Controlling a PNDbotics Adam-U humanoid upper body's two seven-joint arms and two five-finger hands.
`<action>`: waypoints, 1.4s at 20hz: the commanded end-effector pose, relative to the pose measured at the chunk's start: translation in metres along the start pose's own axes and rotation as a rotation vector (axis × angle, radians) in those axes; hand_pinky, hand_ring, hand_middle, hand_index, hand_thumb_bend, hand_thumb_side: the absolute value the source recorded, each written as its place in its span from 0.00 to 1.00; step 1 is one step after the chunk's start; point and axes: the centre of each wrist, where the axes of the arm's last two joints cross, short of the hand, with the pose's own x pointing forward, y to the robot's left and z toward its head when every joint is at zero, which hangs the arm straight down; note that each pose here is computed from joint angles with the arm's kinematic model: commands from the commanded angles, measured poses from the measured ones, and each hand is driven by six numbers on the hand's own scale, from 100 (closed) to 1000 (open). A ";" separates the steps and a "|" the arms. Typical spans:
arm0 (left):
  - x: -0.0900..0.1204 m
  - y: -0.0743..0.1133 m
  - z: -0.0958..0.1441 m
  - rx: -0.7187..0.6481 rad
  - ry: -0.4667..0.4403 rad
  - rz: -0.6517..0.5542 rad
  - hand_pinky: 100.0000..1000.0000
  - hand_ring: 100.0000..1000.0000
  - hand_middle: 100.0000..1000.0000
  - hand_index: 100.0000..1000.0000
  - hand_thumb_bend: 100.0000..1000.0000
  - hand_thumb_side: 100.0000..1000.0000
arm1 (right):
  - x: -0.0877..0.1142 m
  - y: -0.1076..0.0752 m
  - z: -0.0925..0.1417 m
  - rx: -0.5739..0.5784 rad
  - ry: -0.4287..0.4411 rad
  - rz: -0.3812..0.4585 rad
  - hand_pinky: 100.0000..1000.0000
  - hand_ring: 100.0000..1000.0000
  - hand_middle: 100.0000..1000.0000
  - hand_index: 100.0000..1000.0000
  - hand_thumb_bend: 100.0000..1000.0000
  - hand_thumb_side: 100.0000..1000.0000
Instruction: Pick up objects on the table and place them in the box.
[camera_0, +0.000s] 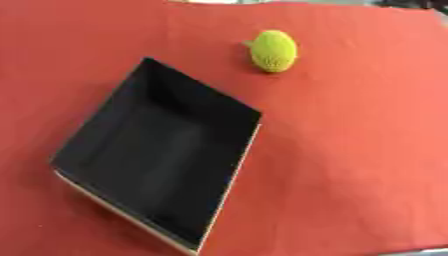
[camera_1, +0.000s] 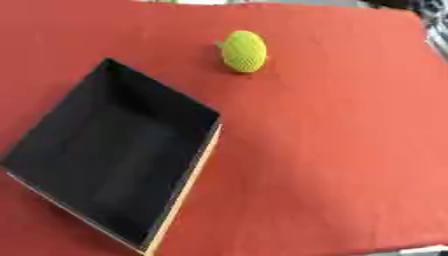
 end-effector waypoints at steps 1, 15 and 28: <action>0.006 0.006 -0.011 -0.024 -0.034 -0.020 0.56 0.59 0.55 0.66 0.00 0.00 | -0.001 -0.012 -0.003 0.094 0.002 0.063 0.82 1.00 0.88 0.84 0.00 0.51; 0.002 0.007 -0.011 -0.042 -0.040 -0.014 0.56 0.59 0.55 0.66 0.00 0.00 | 0.022 -0.006 -0.006 0.391 -0.106 0.073 0.83 1.00 0.88 0.86 0.00 0.33; 0.000 0.005 -0.010 -0.055 -0.032 0.003 0.56 0.59 0.55 0.66 0.00 0.00 | 0.023 0.022 -0.041 0.517 -0.004 0.018 0.85 1.00 0.91 0.91 0.19 0.06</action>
